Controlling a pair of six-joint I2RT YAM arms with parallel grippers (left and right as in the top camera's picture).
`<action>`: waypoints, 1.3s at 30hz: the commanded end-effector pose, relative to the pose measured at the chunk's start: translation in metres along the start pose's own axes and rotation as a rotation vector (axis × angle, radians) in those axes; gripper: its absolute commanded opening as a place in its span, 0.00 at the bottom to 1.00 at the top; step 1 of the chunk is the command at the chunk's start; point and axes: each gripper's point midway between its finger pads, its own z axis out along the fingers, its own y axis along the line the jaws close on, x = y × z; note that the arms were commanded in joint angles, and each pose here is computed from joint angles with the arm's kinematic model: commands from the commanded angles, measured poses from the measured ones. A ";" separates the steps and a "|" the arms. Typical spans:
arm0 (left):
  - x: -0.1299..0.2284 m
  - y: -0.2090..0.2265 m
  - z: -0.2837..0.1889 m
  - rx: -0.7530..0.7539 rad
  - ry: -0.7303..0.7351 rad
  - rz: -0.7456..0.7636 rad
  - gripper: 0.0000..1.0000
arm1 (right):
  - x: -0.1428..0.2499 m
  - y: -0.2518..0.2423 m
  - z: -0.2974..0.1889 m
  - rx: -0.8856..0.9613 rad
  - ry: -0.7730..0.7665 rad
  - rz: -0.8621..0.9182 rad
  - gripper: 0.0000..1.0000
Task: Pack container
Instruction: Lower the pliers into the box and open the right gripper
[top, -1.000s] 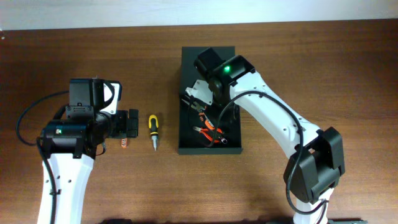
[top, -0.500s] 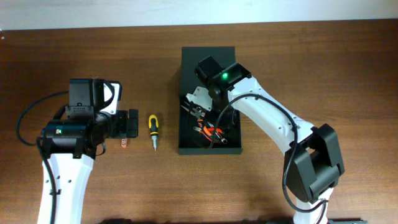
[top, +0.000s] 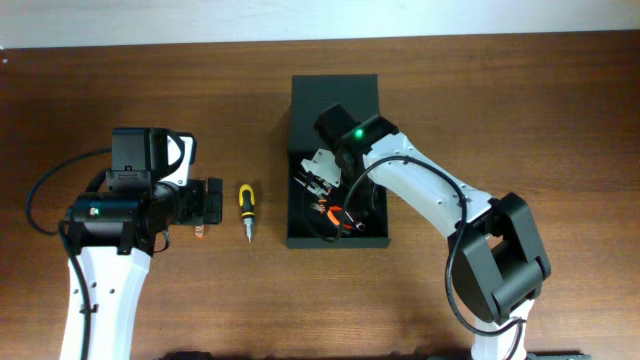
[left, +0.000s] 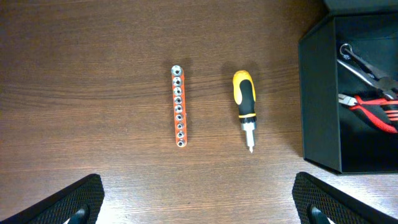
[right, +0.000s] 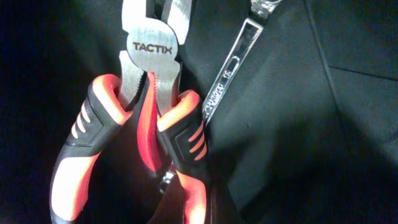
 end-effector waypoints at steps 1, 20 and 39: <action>-0.002 0.002 -0.004 -0.011 -0.003 -0.008 0.99 | 0.003 0.004 0.010 -0.025 0.004 0.030 0.04; -0.001 0.002 -0.004 -0.011 0.001 -0.007 0.99 | 0.012 -0.008 0.031 -0.114 0.006 0.132 0.04; -0.001 0.002 -0.004 -0.011 0.001 -0.007 0.99 | 0.018 -0.012 0.033 -0.092 0.044 0.142 0.24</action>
